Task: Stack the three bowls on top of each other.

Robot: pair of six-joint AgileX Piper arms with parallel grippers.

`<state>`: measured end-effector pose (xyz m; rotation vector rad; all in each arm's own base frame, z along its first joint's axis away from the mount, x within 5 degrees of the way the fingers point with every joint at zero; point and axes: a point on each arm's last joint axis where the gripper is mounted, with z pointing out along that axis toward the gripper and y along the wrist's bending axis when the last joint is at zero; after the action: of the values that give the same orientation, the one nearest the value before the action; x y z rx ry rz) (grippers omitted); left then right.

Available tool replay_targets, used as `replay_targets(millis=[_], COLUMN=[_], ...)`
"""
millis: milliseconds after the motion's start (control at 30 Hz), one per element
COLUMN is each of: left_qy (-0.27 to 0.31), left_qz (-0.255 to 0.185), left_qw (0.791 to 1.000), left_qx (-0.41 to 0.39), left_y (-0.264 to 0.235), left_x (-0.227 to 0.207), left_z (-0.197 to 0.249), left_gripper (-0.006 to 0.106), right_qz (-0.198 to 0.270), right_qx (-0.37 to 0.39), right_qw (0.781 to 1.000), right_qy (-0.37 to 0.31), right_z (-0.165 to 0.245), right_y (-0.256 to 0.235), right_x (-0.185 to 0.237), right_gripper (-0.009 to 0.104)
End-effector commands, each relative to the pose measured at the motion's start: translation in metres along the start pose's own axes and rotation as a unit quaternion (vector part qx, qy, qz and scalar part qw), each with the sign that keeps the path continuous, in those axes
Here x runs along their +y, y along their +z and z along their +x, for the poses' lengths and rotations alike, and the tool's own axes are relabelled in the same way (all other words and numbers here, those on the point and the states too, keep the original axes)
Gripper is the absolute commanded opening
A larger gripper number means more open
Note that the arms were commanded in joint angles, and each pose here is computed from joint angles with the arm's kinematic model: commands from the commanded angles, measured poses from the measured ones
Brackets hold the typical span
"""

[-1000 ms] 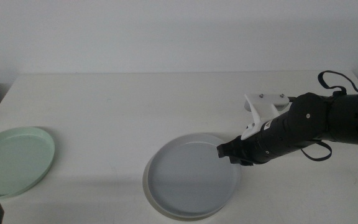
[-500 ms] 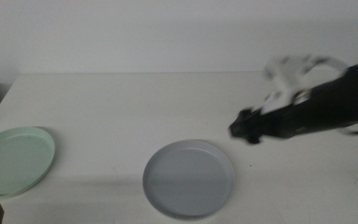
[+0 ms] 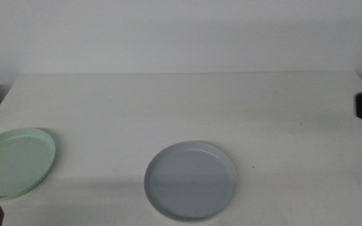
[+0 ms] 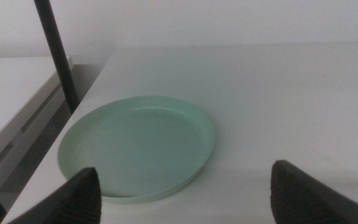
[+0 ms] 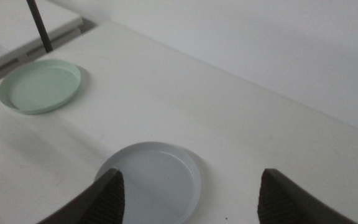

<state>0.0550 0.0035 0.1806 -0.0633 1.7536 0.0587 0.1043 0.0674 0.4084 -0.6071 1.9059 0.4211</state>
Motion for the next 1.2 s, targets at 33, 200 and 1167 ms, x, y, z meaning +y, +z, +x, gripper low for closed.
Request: replay_targets(millis=[33, 200, 1167], left_qy=[-0.008, -0.008, -0.125], left_qz=[-0.003, -0.003, -0.045], left_qw=[0.999, 0.999, 0.947], left_qx=[-0.05, -0.05, 0.291], left_y=[-0.002, -0.002, 0.08], left_x=[0.001, 0.001, 0.019], left_z=[-0.01, -0.01, -0.141], left_gripper=[0.105, 0.105, 0.105], right_qz=[0.006, 0.005, 0.007], right_qx=[-0.053, -0.079, -0.083], right_qw=[0.999, 0.997, 0.997], right_qy=[-0.011, -0.006, -0.006], right_z=[-0.006, -0.01, -0.01], right_y=[-0.017, -0.02, -0.02], right_x=[0.002, 0.003, 0.002], right_gripper=[0.055, 0.055, 0.055])
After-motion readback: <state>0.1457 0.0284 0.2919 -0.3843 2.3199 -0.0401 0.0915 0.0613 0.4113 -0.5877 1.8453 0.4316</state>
